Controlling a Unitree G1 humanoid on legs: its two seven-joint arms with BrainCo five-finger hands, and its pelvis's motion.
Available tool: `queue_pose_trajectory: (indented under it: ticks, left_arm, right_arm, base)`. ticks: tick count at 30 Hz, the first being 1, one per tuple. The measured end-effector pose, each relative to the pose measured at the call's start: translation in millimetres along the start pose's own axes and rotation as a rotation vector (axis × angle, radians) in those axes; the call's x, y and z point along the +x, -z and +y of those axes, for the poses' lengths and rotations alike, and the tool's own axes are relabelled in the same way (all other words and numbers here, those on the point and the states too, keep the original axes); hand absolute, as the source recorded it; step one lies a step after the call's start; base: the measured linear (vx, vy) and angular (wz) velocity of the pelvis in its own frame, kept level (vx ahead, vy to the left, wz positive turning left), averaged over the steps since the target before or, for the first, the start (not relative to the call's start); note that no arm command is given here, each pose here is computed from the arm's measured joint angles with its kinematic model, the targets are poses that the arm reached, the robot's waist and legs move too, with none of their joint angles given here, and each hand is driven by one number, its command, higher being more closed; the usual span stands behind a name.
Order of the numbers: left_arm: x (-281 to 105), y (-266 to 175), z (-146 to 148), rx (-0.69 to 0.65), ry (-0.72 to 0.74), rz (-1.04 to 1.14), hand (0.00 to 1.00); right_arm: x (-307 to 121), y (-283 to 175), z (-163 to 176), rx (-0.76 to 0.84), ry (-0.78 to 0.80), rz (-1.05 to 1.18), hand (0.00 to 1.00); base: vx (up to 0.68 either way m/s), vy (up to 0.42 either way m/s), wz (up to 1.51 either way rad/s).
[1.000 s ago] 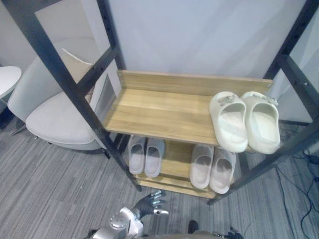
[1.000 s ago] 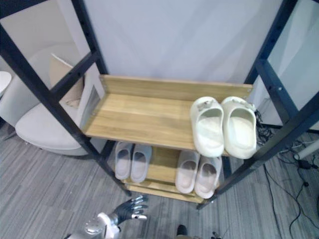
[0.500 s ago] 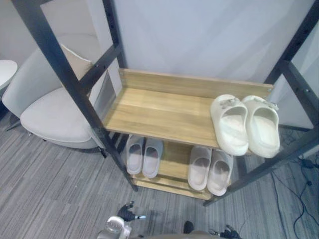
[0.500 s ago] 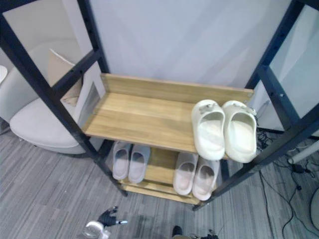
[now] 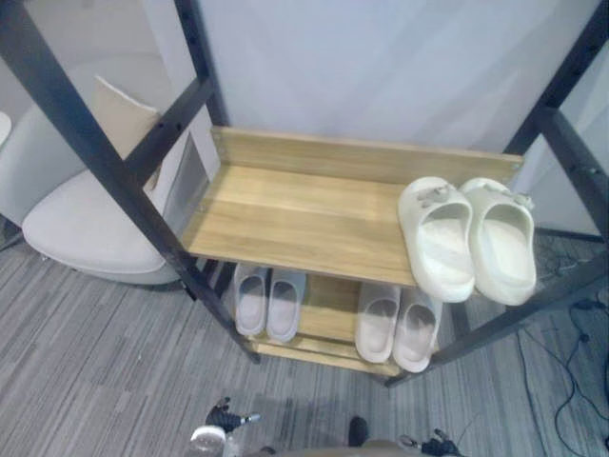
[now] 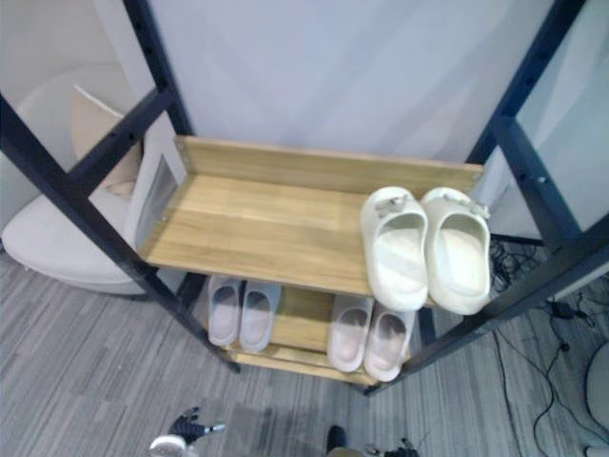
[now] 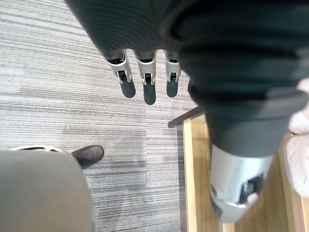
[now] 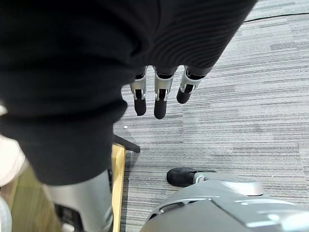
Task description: Organize the slippers on the shoe rack
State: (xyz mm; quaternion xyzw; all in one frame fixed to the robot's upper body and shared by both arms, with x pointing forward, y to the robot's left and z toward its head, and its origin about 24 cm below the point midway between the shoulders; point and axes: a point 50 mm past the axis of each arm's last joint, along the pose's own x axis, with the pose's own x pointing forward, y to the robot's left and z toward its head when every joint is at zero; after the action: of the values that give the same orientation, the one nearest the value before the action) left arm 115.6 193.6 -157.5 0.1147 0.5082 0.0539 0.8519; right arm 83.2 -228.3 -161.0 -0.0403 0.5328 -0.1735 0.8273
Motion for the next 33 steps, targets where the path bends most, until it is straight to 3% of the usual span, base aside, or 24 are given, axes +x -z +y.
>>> queue_pose_trajectory:
  ticks: [8,15,28,33]
  left_arm:
    - [3.4,-27.1,0.5,-0.008,-0.014,-0.088,0.0]
    - [2.7,-25.5,0.6,-0.055,-0.021,-0.085,0.0]
    - [5.1,-35.3,-2.3,0.003,-0.003,-0.101,0.0]
    - [4.8,-35.0,-5.1,0.035,0.008,-0.103,0.0]
  right_arm:
    - [3.2,-21.5,8.7,-0.029,-0.01,-0.056,0.0]
    - [3.8,-42.3,22.3,-0.053,-0.038,-0.13,0.0]
    - [-2.4,-10.1,13.9,0.032,0.002,-0.057,0.0]
    - [1.4,-29.1,8.8,-0.013,0.002,-0.11,0.0]
  base:
    - [-0.03,-0.057,1.11]
    - [-0.1,-0.095,0.68]
    - [-0.11,0.064,1.2]
    - [0.15,0.147,0.75]
